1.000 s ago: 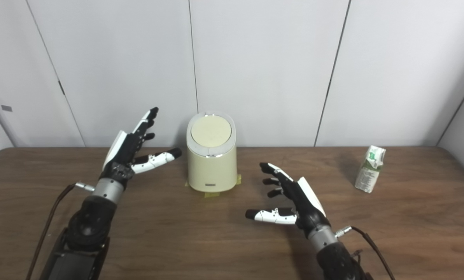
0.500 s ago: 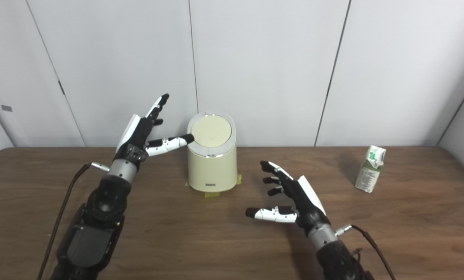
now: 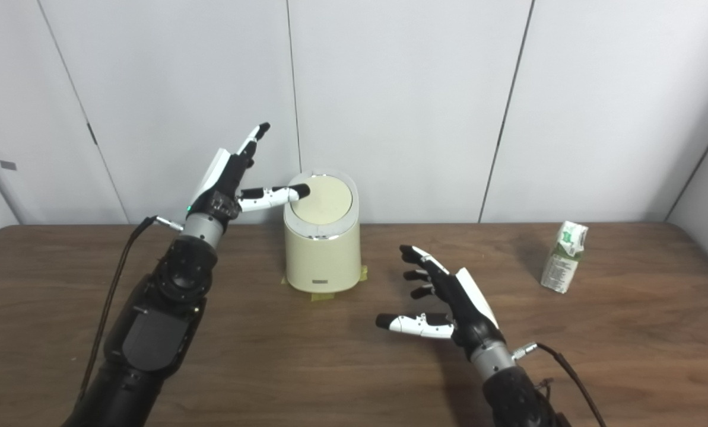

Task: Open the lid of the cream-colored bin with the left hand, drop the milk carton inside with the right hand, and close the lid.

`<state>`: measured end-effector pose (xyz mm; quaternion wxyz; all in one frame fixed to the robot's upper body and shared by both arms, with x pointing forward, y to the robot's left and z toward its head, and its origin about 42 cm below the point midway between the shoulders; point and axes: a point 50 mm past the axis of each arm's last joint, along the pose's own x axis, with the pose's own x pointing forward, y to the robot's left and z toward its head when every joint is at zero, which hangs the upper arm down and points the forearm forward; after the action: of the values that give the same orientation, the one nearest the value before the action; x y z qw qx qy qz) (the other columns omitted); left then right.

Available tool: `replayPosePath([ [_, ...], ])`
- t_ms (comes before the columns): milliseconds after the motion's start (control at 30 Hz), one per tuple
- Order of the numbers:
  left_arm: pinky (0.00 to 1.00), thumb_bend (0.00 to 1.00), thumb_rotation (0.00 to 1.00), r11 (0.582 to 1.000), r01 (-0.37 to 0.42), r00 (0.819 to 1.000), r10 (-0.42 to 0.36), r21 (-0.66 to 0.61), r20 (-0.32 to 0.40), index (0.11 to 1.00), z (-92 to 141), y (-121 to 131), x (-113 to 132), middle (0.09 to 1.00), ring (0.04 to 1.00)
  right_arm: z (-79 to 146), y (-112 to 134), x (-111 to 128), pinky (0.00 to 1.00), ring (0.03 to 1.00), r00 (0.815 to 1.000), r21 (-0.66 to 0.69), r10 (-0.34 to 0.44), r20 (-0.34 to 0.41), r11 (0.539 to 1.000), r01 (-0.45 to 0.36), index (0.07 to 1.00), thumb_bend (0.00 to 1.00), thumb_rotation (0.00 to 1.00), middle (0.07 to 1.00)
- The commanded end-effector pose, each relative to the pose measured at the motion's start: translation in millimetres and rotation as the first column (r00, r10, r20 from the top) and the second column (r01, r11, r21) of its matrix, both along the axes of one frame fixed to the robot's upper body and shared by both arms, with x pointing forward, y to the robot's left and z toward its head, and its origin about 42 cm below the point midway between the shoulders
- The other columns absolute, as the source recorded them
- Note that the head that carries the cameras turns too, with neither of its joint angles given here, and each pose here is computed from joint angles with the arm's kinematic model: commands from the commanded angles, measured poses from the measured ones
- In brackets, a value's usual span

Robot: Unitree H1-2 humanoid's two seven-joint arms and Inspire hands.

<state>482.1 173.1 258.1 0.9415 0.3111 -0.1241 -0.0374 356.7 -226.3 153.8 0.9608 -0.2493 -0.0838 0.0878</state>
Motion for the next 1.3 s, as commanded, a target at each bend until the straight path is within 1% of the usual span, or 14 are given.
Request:
replayPosePath([
  [0,0.87,0.89,0.4,1.0,0.019,0.997,-0.019,0.009,0.08,1.0,37.9,-8.8,10.5,1.0,1.0,22.9,3.3,10.1,0.64,0.782,0.993,0.004,0.023,0.116,1.0,-0.024,0.903,0.8,0.45,0.878],
  [133,0.87,0.91,0.42,0.994,0.014,0.997,-0.021,0.107,0.069,1.0,30.4,-14.4,11.4,1.0,1.0,22.6,2.6,10.0,0.64,0.781,0.994,-0.009,0.02,0.112,1.0,-0.019,0.901,0.77,0.46,0.872],
  [233,0.88,0.92,0.43,0.99,0.009,0.998,-0.019,0.142,0.066,1.0,28.4,-19.1,10.2,1.0,1.0,23.3,3.4,9.8,0.64,0.783,0.994,-0.002,0.019,0.112,1.0,-0.019,0.899,0.76,0.46,0.873],
  [467,0.9,0.94,0.39,0.985,0.005,0.998,-0.015,0.17,0.059,1.0,25.2,-25.7,11.7,1.0,1.0,22.1,6.4,10.2,0.64,0.788,0.994,0.023,0.024,0.108,0.999,-0.027,0.897,0.77,0.45,0.878],
  [567,0.91,0.97,0.38,0.987,-0.009,0.998,-0.001,0.162,0.06,1.0,20.7,-31.7,13.7,1.0,1.0,20.9,7.1,9.8,0.65,0.799,0.994,0.031,0.028,0.105,0.999,-0.032,0.897,0.77,0.45,0.886],
  [667,0.94,0.98,0.39,0.987,-0.034,0.998,0.025,0.158,0.06,1.0,17.5,-38.2,15.4,1.0,1.0,21.6,6.6,9.4,0.64,0.795,0.993,0.014,0.031,0.111,0.999,-0.033,0.9,0.76,0.45,0.884],
  [833,0.93,0.88,0.45,0.984,-0.088,0.992,0.073,0.156,0.099,1.0,19.9,-45.4,17.2,1.0,1.0,21.0,4.7,8.1,0.63,0.784,0.993,-0.006,0.026,0.114,1.0,-0.025,0.899,0.76,0.47,0.877],
  [967,0.97,0.83,0.46,0.986,-0.093,0.992,0.08,0.141,0.099,1.0,23.0,-45.2,18.0,1.0,1.0,21.5,5.9,6.5,0.64,0.784,0.994,-0.009,0.021,0.109,1.0,-0.021,0.898,0.75,0.46,0.876],
  [1267,0.96,0.81,0.47,0.987,-0.092,0.991,0.078,0.133,0.107,1.0,26.5,-43.0,18.9,1.0,1.0,20.1,6.0,4.8,0.66,0.794,0.995,0.009,0.022,0.102,1.0,-0.023,0.898,0.76,0.47,0.881],
])
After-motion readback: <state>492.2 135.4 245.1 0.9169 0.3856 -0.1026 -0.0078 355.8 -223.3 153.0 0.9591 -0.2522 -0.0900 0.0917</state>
